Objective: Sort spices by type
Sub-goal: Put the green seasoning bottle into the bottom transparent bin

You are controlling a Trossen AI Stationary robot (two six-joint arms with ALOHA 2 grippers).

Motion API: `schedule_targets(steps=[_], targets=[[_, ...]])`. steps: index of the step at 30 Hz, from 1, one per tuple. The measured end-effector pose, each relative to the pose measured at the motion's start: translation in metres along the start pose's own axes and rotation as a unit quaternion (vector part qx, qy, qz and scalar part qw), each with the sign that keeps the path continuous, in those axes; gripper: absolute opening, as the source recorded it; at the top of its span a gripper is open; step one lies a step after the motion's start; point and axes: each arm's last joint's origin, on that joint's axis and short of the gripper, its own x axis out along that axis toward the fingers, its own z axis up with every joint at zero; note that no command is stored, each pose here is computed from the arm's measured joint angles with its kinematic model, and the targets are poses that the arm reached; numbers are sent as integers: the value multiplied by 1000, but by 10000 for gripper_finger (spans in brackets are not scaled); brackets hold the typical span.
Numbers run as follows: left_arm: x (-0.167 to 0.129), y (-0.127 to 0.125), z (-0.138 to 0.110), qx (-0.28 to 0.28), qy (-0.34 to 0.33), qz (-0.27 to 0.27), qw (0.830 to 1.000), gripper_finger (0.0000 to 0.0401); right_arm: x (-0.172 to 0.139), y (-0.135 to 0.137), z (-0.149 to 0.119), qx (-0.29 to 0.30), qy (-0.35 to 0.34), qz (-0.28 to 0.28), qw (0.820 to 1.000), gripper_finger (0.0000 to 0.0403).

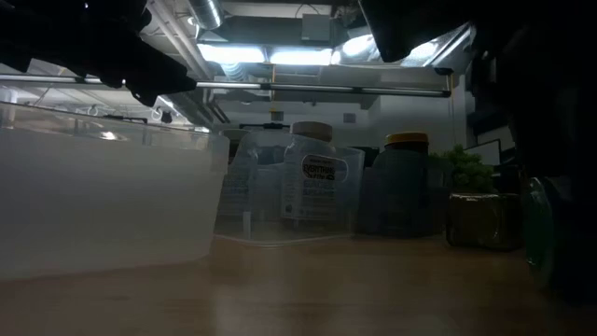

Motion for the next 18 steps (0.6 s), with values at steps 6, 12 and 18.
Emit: schedule_targets(steps=[6, 12, 18], targets=[[0, 0, 0, 0, 0, 0, 1000, 155, -3, -8, 8, -21, -3, -18, 1000, 189], [0, 0, 0, 1, -1, 0, 1000, 155, -20, -16, 18, -41, -20, -31, 998, 167], [0, 0, 0, 1, 0, 0, 1000, 155, -25, -20, 25, -40, -10, -18, 999, 97]])
